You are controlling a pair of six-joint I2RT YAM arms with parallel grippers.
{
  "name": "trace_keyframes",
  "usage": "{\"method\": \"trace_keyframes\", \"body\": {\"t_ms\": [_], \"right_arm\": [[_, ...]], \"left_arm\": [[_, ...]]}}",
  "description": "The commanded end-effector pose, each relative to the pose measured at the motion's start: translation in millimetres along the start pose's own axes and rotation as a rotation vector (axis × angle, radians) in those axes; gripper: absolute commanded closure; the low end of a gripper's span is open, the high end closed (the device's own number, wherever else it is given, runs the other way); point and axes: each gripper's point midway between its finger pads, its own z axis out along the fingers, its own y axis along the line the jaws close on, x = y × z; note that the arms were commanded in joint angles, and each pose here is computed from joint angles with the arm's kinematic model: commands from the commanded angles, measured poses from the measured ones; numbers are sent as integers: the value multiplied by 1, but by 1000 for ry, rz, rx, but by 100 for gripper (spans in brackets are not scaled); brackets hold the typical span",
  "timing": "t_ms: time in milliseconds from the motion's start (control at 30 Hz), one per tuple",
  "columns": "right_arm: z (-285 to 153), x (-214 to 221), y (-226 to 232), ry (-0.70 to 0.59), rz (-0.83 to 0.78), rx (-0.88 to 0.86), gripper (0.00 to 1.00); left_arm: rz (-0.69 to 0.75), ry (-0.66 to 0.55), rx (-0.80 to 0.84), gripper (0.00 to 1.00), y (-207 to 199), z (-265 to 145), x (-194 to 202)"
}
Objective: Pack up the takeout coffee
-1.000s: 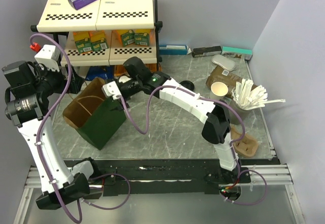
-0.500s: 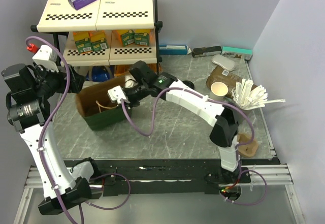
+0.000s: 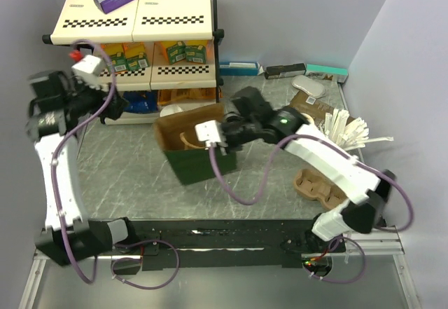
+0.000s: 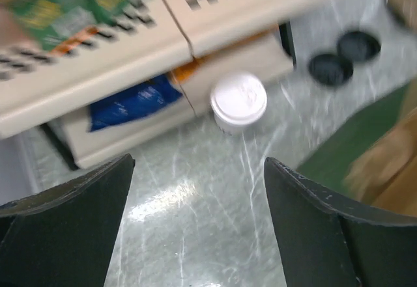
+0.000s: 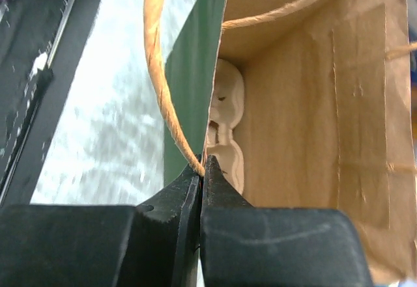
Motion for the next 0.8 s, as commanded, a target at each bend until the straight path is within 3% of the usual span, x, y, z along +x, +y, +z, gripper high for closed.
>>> {"method": "trace_keyframes", "body": {"t_ms": [0,33,100,233,467,600,667,700,767], "right_arm": [[-49,29,19,105,67,72,100],[-51,41,25,133,92,71,100],[-64,54,26,169,126,111,100],[-72,75,37,223,201,120,100],[-79,81,58,247,270,76,100],[-87,81,49,226,228,158,98],[-89,77,51,217,203,143,85],[-88,77,53,218,204,126,71],[-89,77,59,230,204,87,58]], "left_arm": [[142,118,79,6,-13,39,28],[160,146,56,1,-11,47,34],[191,183,108,1,-25,64,49],[198,132,95,1,-28,91,64],[252,225,262,1,-50,138,94],[353,235,390,0,-65,147,101],[393,253,437,1,-68,149,105],[482,235,483,1,-70,149,105],[534,224,530,1,-73,150,106]]}}
